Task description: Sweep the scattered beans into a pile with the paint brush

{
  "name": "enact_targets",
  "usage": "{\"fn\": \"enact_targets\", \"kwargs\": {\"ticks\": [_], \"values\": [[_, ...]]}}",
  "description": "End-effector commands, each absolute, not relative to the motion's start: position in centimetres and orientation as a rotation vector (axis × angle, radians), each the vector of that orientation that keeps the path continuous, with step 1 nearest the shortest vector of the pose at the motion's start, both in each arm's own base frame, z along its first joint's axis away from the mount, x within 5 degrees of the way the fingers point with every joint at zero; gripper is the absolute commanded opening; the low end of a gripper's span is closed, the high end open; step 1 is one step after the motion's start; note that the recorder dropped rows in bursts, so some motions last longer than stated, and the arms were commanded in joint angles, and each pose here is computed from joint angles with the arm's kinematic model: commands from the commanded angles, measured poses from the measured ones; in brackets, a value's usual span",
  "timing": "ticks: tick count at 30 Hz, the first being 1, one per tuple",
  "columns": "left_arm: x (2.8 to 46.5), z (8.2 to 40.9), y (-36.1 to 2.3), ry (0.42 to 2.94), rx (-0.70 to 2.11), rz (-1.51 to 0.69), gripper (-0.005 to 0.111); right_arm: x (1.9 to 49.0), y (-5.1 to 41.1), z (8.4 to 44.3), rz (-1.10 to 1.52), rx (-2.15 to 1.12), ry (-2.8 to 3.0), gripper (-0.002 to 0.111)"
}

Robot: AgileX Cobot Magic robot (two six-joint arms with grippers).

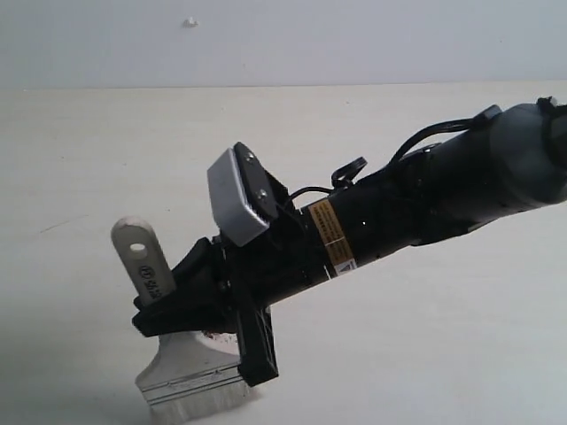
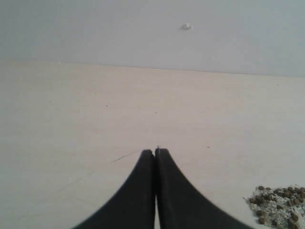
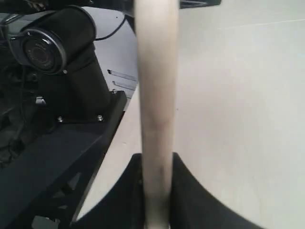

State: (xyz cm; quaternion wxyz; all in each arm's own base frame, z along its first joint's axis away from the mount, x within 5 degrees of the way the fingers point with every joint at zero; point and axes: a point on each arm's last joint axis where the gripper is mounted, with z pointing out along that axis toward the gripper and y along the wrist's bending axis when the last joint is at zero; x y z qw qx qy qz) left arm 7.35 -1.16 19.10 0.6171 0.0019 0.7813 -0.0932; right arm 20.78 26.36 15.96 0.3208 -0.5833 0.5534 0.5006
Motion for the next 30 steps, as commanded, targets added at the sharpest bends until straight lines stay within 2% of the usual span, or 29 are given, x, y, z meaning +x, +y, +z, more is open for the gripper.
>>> {"fn": "enact_targets", "kwargs": {"ticks": [1, 12, 30], "values": [[7.3, 19.1, -1.1, 1.796, 0.006, -0.21, 0.0, 22.9, 24.8, 14.4, 1.322, -1.424, 1.513, 0.0], [7.3, 19.1, -1.1, 1.796, 0.006, -0.21, 0.0, 25.7, 23.4, 13.1, 1.223, -1.278, 1.484, 0.0], [7.3, 19.1, -1.1, 1.796, 0.006, -0.21, 0.0, 29.9, 26.0, 12.7, 1.208, -1.331, 1.42, 0.0]]}}
